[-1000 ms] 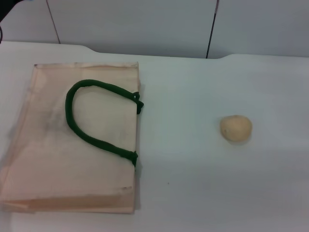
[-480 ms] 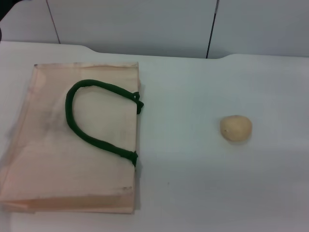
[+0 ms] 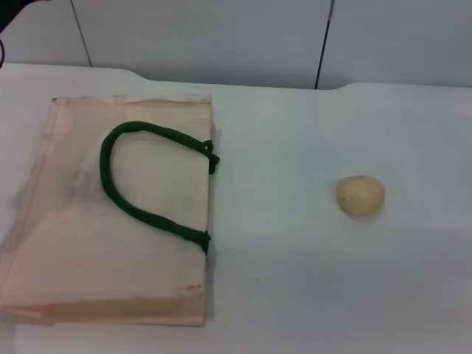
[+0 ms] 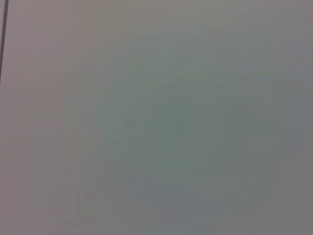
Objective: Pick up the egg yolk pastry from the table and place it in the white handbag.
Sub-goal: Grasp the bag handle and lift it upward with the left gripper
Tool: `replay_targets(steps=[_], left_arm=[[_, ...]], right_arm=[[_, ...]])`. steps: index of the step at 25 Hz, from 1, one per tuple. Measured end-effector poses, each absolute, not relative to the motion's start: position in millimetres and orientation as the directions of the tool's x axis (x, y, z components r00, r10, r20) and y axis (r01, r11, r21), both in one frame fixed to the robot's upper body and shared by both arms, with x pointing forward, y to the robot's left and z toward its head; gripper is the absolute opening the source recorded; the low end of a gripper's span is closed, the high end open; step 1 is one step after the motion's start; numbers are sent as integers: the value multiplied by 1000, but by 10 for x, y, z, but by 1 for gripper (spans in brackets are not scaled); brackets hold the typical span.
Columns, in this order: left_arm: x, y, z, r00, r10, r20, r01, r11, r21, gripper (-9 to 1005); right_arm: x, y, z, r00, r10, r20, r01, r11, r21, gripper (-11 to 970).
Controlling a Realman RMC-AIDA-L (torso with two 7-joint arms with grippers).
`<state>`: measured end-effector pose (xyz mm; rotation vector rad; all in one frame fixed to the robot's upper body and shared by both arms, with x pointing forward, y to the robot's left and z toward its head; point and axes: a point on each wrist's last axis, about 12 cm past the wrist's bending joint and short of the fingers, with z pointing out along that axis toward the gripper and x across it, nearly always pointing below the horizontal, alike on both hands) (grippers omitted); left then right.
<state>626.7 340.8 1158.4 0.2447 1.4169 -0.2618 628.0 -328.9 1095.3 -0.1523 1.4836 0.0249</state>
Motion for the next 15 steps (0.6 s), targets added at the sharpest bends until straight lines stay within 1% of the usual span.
replay_targets(steps=[6,11,12,13,15], left_arm=[[6267,3410,11613,119,-33,-992,333,943,8,419],[6237,3431,11732,73,-36,-997,372,928,-6,416],[6226,3435,11769,50,-32,-998,384,923,-10,416],[6195,3446,11823,-21,-18,-1000,406,914,-25,416],[6155,3467,11855,-71,-4,-997,414,910,-33,415]], right_arm=[[6275,-3289,10945,86,-76,-993,-111,990,-86,786],[6270,-3283,10934,79,-68,-994,-119,990,-77,787],[6269,-3282,10934,78,-60,-995,-121,990,-69,787],[6269,-3284,10934,76,-52,-996,-122,991,-61,787],[6267,-3290,10933,75,-45,-996,-123,991,-54,787]])
